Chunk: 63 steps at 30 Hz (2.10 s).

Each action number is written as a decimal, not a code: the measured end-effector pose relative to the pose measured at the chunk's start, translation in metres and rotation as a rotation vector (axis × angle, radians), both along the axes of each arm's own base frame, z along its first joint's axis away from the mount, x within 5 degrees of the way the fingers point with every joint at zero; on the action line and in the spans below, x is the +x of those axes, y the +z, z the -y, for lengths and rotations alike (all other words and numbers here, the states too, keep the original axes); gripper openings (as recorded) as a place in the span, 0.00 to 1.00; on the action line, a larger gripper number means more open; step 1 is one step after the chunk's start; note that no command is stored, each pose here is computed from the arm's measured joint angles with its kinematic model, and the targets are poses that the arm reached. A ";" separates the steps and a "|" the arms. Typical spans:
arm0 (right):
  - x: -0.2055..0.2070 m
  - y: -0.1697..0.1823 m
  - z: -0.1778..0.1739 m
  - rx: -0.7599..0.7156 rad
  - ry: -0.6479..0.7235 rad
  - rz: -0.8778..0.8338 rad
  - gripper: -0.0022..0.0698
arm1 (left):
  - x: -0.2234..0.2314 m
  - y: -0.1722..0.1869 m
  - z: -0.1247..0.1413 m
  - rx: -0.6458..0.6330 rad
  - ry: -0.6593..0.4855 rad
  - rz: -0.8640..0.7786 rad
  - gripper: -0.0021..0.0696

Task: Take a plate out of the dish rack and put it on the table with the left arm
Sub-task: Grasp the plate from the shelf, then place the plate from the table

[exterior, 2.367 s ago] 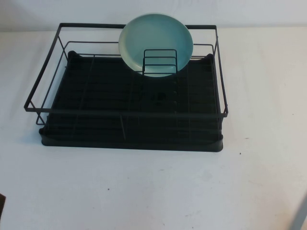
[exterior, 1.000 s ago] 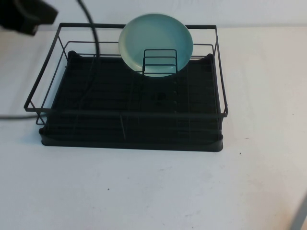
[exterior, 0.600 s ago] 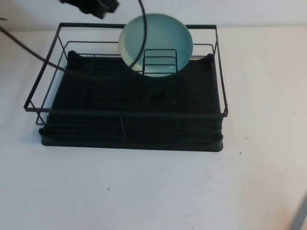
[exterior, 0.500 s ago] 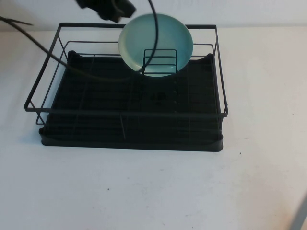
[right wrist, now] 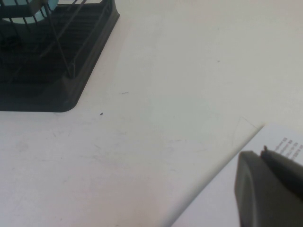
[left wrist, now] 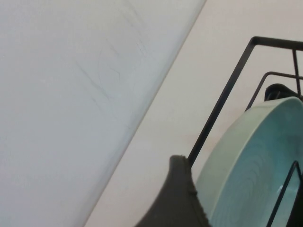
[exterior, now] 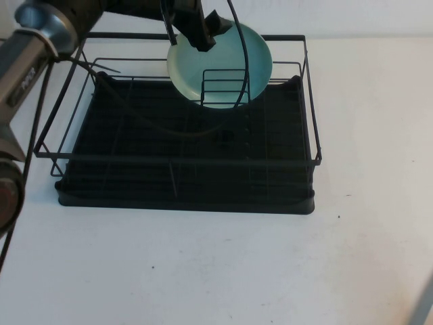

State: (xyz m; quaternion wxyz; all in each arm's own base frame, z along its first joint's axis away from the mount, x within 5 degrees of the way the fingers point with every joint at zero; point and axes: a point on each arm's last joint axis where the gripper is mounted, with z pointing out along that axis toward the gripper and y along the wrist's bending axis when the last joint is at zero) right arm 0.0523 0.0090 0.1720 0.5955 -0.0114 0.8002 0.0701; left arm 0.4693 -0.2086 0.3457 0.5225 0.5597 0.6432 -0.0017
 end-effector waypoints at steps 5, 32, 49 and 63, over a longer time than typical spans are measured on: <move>0.000 0.000 0.000 0.000 0.000 0.000 0.00 | 0.010 -0.017 0.003 -0.004 0.014 -0.007 0.76; 0.000 0.000 0.000 0.000 0.000 0.000 0.00 | 0.008 0.014 -0.003 -0.024 0.054 0.166 0.06; 0.000 0.000 0.000 0.000 0.000 0.000 0.00 | -0.160 0.180 -0.087 -0.196 0.290 -0.154 0.03; 0.000 0.000 0.000 0.000 0.000 0.000 0.00 | -0.220 0.012 -0.121 -0.229 0.390 -0.955 0.03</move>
